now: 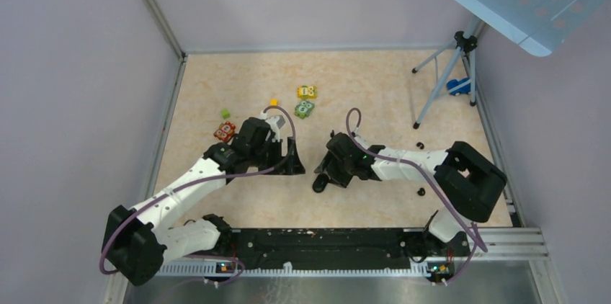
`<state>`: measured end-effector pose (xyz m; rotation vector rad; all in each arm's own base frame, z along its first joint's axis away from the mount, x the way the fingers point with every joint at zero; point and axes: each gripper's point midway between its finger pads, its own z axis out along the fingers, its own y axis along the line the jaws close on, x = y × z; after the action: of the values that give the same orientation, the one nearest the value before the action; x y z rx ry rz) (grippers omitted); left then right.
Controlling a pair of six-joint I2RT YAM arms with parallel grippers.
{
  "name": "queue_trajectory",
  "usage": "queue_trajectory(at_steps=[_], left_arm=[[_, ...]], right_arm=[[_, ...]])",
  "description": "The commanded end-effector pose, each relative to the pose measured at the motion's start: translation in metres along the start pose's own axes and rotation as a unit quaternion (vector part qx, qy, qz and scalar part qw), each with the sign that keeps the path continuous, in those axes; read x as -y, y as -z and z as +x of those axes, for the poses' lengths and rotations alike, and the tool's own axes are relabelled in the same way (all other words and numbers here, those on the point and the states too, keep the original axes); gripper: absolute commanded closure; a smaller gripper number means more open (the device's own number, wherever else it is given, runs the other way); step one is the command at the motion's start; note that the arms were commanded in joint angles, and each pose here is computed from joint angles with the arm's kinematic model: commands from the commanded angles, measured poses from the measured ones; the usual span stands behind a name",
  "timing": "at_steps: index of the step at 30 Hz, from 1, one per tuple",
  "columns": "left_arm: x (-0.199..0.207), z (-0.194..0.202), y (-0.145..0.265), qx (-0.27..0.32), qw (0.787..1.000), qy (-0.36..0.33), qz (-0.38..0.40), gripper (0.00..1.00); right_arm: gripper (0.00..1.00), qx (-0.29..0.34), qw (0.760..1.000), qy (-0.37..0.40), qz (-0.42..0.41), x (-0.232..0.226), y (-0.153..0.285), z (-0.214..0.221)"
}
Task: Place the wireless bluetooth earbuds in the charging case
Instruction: Pick up the charging case from the center of the board.
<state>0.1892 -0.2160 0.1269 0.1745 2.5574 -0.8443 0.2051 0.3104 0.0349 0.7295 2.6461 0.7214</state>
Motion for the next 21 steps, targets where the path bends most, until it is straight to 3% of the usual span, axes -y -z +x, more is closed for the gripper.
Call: queue_trajectory(at_steps=[1,7,14,18,21], left_arm=[[-0.004,-0.006,0.002,0.023,1.0,0.013,-0.007,0.1],[-0.026,-0.022,0.011,0.057,0.996,0.063,-0.04,0.07],[-0.037,-0.026,0.015,0.066,0.993,0.082,-0.054,0.07],[-0.046,-0.031,0.018,0.091,0.989,0.1,-0.064,0.07],[-0.046,-0.032,0.015,0.106,0.987,0.109,-0.051,0.07]], right_arm=[[0.41,0.021,0.998,0.053,-0.02,-0.027,-0.008,-0.011],[0.39,0.001,0.98,0.186,0.075,-0.015,-0.006,0.002],[0.37,0.026,0.963,0.237,0.125,0.004,-0.006,0.01],[0.27,0.037,0.936,0.316,0.15,0.005,0.002,0.017],[0.26,0.037,0.921,0.353,0.162,0.009,0.003,0.022]])
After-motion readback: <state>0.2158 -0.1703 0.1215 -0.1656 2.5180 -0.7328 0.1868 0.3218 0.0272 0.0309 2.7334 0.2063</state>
